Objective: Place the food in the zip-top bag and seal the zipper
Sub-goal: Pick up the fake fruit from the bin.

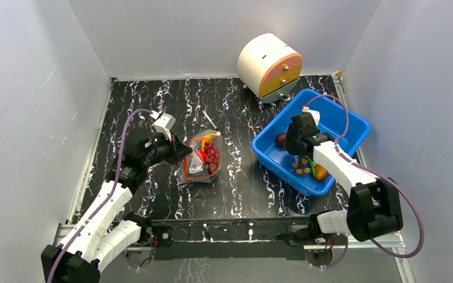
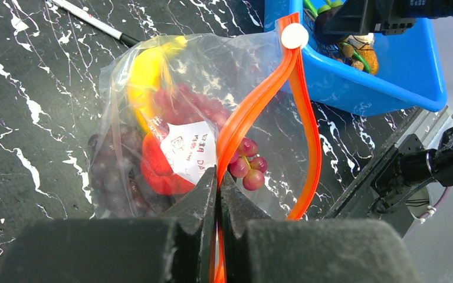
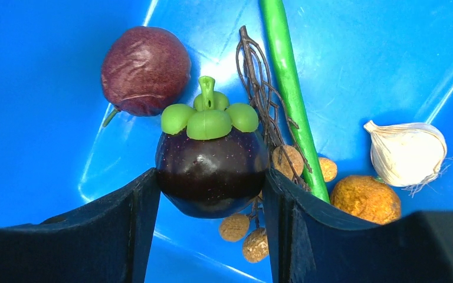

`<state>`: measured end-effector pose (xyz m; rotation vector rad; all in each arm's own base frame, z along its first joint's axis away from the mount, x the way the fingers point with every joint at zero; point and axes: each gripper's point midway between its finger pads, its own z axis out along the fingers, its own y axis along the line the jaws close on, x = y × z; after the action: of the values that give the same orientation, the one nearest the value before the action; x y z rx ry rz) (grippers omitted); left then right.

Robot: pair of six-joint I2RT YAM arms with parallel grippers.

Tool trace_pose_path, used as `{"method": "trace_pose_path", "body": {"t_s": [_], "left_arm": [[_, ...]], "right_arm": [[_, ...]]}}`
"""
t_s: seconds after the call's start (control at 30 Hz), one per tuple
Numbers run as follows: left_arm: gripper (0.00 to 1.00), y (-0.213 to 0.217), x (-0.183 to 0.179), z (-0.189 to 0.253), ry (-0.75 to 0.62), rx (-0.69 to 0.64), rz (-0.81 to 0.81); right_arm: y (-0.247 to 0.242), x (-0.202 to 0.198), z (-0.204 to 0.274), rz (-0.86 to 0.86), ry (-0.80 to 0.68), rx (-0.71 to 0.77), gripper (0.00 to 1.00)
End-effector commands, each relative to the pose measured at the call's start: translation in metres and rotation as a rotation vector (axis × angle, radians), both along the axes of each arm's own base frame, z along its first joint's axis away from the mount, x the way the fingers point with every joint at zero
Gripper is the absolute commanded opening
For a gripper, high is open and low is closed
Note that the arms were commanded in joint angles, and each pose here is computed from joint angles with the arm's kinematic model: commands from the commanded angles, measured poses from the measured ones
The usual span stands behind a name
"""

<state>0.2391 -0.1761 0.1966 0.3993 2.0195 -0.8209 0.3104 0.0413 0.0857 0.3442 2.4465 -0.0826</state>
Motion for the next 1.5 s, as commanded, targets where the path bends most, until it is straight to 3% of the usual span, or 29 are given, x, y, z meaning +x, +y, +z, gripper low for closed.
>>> {"method": "trace_pose_path", "body": {"t_s": [0.0,0.37,0.97,1.33,1.47], "left_arm": [[0.0,0.001,0.0,0.004,-0.031,0.004,0.002],[0.0,-0.003,-0.002,0.009,-0.022,-0.045,0.002],[0.0,-0.006,-0.004,0.028,0.025,-0.111,0.031],[0.0,-0.012,-0.002,0.033,0.045,-0.137,0.017],[0.0,-0.013,-0.003,0.037,0.045,-0.136,0.005]], "right_arm": [[0.004,0.014,0.042,-0.007,-0.109,0.031,0.43],[0.037,0.004,0.091,0.077,-0.208,0.167,0.43],[0.201,-0.05,0.202,0.468,-0.351,0.511,0.45],[0.299,-0.104,0.2,0.679,-0.295,0.7,0.46],[0.319,-0.109,0.193,0.703,-0.281,0.703,0.46]]}}
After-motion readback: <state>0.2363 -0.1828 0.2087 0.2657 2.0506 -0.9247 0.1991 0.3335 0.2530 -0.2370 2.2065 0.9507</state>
